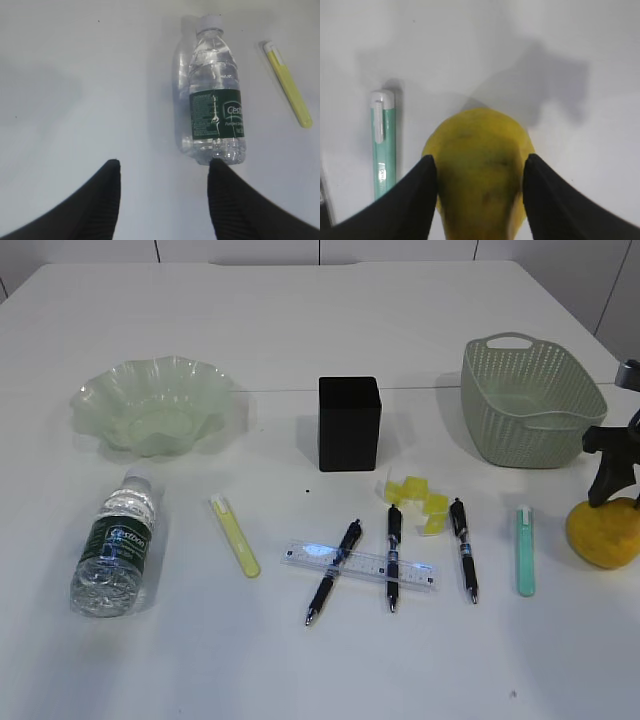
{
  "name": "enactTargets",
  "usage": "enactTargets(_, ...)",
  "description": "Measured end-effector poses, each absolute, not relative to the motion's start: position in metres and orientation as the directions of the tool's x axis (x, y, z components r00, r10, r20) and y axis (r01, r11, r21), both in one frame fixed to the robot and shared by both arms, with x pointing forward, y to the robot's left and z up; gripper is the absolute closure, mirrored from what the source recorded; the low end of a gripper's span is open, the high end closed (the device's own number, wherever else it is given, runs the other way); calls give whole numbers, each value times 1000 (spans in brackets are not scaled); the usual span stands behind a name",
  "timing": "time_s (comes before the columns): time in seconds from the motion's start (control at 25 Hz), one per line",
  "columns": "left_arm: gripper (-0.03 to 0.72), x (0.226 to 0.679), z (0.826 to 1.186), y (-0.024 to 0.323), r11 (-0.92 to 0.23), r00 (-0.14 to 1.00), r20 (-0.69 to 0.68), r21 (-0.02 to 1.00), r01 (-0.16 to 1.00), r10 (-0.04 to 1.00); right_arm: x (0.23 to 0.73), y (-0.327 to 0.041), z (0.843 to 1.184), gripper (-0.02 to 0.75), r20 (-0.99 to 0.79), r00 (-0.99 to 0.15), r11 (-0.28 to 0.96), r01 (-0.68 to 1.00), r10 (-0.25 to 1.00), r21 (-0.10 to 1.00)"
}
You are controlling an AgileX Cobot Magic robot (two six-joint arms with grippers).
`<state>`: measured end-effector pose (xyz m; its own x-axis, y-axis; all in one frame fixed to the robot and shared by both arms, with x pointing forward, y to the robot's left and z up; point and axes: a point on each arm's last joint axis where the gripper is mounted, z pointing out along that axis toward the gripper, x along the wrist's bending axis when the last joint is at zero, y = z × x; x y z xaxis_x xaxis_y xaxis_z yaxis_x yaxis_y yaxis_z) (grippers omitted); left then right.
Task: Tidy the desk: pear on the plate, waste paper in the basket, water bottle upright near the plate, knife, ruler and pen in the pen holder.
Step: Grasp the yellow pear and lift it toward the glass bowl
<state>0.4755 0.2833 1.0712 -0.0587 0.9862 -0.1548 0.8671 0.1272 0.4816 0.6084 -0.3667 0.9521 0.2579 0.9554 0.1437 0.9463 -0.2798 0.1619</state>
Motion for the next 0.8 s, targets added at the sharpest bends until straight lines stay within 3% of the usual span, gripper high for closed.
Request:
enactTargets(0.2,293,475,1071,283,127,-59,-155,482,867,986,608,-366,952,329,144,245,-267,950,959,162)
enactTargets(0.44,293,476,1071,283,127,-59,-155,483,866,986,607,-364,953,190,161,214,-239,959,963,151)
enactTargets(0.8,293,476,1071,283,127,-59,-155,483,866,986,604,-364,962,206,155,197,-221,963,968,157)
